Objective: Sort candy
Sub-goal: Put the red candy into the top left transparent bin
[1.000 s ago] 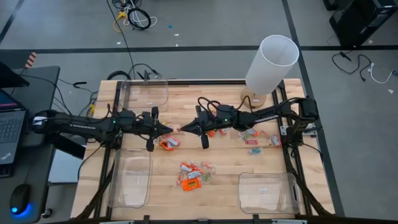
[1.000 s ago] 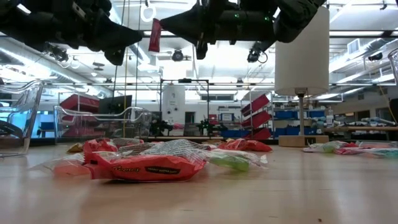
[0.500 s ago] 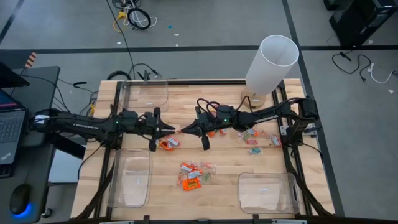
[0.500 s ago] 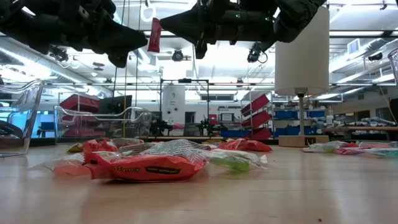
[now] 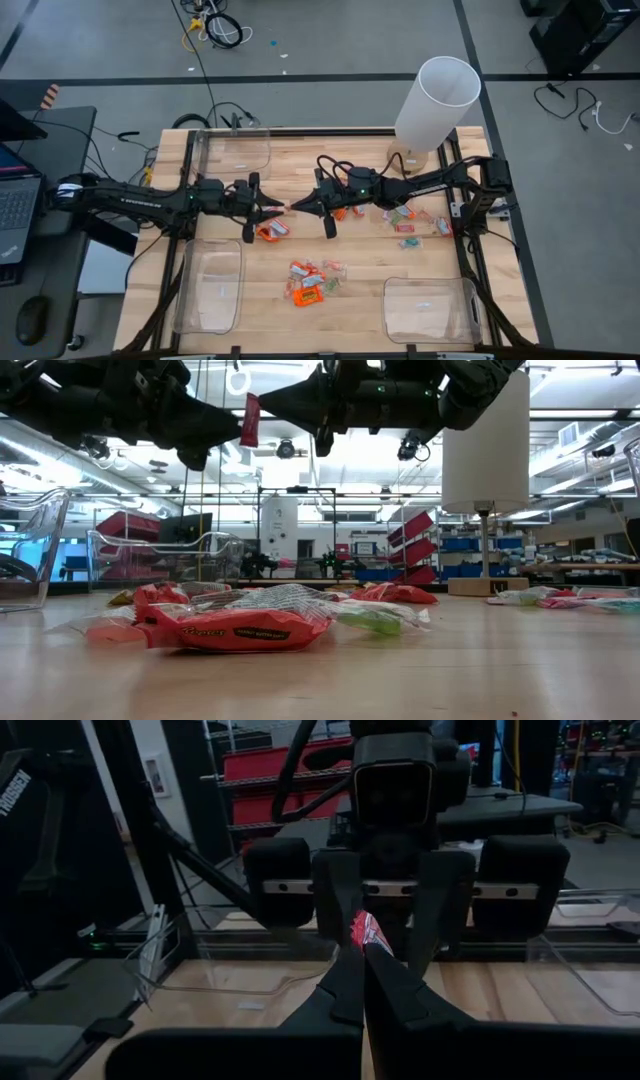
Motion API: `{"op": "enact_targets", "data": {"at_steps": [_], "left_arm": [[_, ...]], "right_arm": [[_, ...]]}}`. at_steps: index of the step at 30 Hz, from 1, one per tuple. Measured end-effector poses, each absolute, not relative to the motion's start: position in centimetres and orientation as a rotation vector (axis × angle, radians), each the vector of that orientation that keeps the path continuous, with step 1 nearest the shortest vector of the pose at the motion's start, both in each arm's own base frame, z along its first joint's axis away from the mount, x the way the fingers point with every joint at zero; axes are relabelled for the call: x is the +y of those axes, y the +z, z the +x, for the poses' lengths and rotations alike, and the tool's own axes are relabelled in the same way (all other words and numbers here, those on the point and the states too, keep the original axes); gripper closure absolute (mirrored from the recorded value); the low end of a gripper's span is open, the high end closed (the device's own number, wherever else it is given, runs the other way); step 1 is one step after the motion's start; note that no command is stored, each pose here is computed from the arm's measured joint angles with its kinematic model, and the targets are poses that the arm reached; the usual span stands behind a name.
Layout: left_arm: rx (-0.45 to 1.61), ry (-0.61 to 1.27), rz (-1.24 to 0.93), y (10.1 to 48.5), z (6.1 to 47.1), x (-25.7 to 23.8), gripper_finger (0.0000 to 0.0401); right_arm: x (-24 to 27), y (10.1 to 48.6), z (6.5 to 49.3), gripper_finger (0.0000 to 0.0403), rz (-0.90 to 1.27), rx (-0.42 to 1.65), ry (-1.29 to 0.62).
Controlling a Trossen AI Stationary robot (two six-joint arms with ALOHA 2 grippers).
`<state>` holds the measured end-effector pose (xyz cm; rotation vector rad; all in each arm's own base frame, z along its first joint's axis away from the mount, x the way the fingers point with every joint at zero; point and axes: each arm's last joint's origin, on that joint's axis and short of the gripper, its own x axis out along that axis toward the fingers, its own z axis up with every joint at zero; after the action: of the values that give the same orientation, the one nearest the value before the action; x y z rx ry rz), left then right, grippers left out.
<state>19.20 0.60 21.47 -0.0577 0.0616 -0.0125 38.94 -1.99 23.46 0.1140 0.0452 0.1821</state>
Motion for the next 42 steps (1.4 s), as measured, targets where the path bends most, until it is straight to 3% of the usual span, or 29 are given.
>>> {"op": "enact_targets", "data": {"at_steps": [42], "left_arm": [[0.046,0.015,-0.059,21.59,19.24,0.68,0.0301]], "right_arm": [[-2.74,24.04,38.91,0.0403,0.071,-0.017,0.164]]}}
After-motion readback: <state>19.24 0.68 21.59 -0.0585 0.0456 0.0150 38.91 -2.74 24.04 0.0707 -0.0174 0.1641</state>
